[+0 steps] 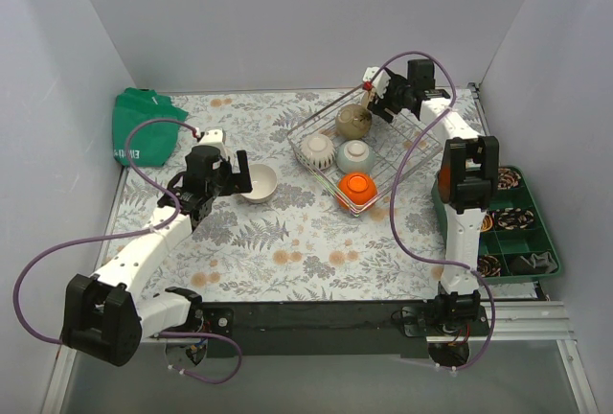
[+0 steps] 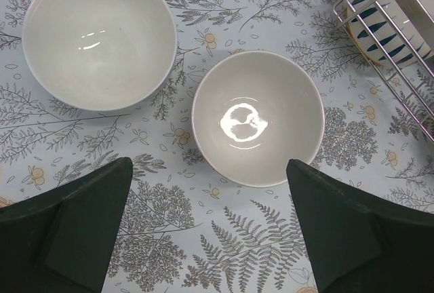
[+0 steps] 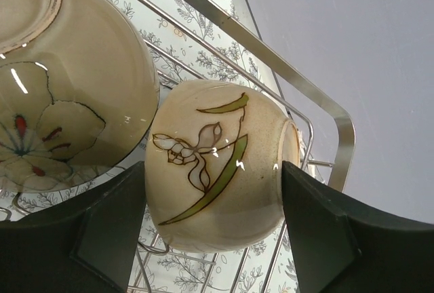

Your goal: Unload the bowls from the dish rack

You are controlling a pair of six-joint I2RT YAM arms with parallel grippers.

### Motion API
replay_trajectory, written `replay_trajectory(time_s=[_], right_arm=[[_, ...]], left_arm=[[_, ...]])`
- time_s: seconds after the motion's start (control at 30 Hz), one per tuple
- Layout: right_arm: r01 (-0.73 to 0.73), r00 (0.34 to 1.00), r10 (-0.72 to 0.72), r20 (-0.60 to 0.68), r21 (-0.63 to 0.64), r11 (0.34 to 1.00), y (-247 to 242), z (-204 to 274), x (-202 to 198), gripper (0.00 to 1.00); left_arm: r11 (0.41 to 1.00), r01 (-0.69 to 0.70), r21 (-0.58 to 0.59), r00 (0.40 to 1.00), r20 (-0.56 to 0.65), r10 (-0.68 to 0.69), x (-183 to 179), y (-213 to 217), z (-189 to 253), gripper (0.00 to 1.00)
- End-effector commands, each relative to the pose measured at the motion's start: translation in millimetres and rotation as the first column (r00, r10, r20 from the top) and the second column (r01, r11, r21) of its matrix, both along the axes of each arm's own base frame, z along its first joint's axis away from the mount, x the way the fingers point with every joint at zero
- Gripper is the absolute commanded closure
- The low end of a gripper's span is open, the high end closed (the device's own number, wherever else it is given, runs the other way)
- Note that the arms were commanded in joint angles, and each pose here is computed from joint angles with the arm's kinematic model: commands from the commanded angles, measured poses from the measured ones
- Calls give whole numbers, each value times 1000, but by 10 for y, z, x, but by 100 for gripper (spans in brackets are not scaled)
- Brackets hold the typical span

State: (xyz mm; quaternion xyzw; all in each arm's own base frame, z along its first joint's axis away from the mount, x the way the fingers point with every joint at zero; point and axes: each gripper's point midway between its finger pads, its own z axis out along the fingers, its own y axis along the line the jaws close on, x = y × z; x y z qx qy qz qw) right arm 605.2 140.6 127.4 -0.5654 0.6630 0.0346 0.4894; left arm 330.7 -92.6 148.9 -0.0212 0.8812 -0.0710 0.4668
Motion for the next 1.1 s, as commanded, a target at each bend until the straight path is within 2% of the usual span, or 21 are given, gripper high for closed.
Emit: replay_trajectory(time_s=[0.0, 0.27, 0.6, 1.07], right_arm=[[61, 993, -58, 102, -30, 998, -44, 308, 64, 67], [102, 978, -105, 178, 30, 994, 0, 694, 20, 77], [186, 945, -218, 245, 147, 971, -71, 1021, -97, 78], [256, 917, -328, 225, 298, 920, -133, 1276, -307, 82]], left_arm=[[1000, 8, -19, 999, 54, -7, -16, 10, 162, 2], [999, 9, -39, 996, 87, -5, -42, 7, 274, 2], [998, 10, -55, 992, 123, -3, -78, 14, 386, 2], [998, 12, -65, 991, 132, -4, -91, 8, 418, 2]])
